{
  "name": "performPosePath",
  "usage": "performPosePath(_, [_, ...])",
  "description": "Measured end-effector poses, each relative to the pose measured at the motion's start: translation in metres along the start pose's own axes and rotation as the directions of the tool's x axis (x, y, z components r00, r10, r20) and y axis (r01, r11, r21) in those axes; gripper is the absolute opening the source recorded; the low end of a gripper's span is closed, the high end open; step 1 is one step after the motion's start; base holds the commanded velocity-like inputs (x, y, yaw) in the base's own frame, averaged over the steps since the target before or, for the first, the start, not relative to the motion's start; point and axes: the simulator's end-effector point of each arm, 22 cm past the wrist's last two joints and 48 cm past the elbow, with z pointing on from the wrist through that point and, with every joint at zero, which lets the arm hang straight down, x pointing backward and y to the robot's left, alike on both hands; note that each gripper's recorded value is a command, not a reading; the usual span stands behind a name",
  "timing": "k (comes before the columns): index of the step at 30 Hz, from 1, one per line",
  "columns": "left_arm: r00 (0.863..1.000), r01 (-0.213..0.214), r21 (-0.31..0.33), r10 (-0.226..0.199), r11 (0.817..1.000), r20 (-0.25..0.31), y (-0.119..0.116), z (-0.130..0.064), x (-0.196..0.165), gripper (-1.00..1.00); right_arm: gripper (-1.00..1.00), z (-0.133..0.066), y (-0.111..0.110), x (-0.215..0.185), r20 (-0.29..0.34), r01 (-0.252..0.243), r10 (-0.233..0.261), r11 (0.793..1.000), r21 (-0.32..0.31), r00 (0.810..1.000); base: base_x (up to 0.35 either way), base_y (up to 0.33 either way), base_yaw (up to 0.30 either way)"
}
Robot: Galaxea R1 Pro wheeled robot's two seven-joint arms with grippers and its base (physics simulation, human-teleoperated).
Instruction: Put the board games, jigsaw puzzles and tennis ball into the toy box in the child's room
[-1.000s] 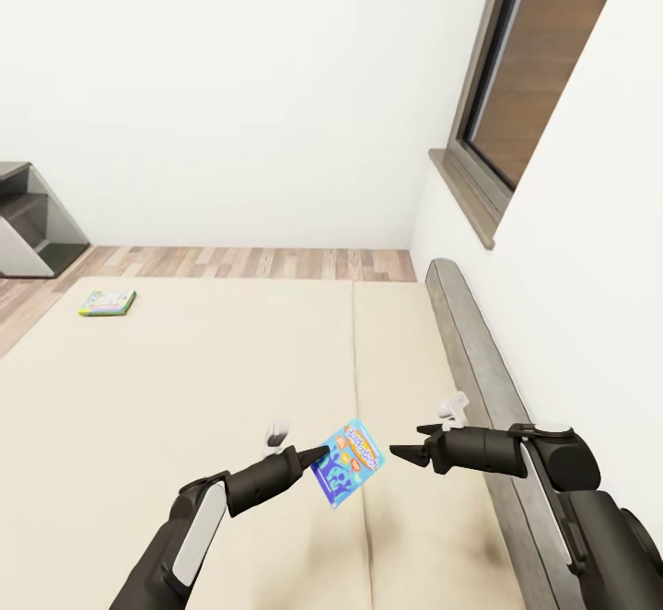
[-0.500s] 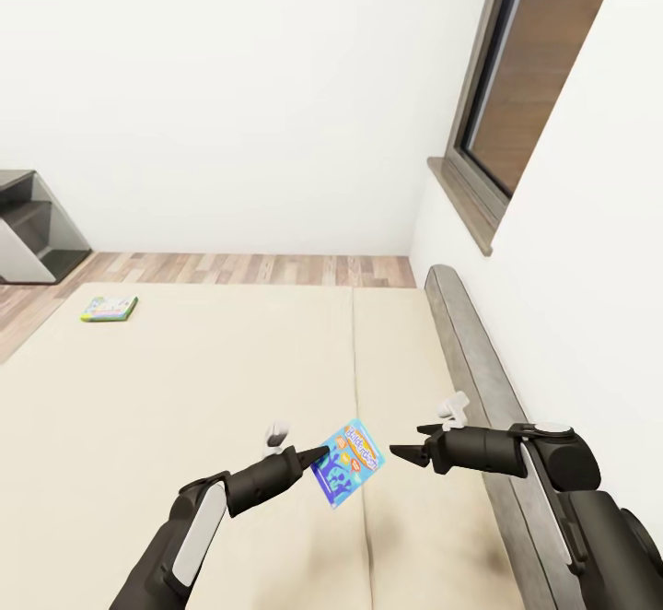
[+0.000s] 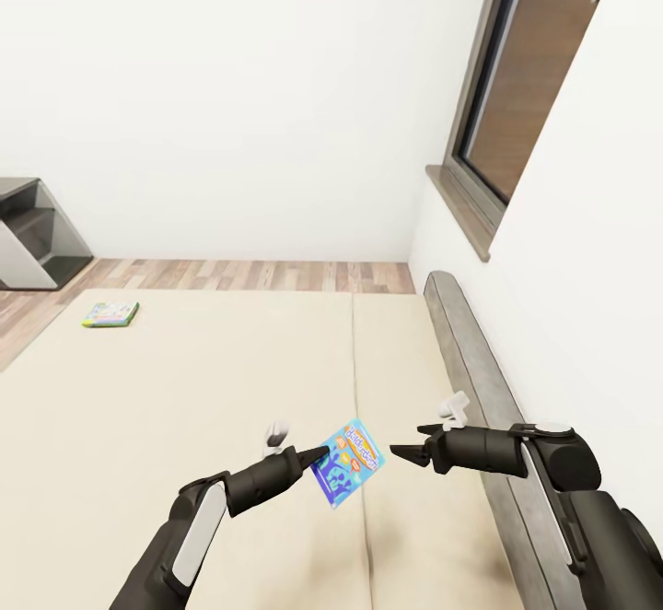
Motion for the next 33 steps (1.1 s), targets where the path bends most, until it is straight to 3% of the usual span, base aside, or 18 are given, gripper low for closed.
performPosePath(33, [0.999,-0.039,0.017,0.038,0.999,0.016,-0.019,-0.004,-0.008,-1.00,1.00,-0.013,0.010,-0.015,0.032,0.033,-0.033,0.999,0.007,0.999,0.000,0.000,0.000])
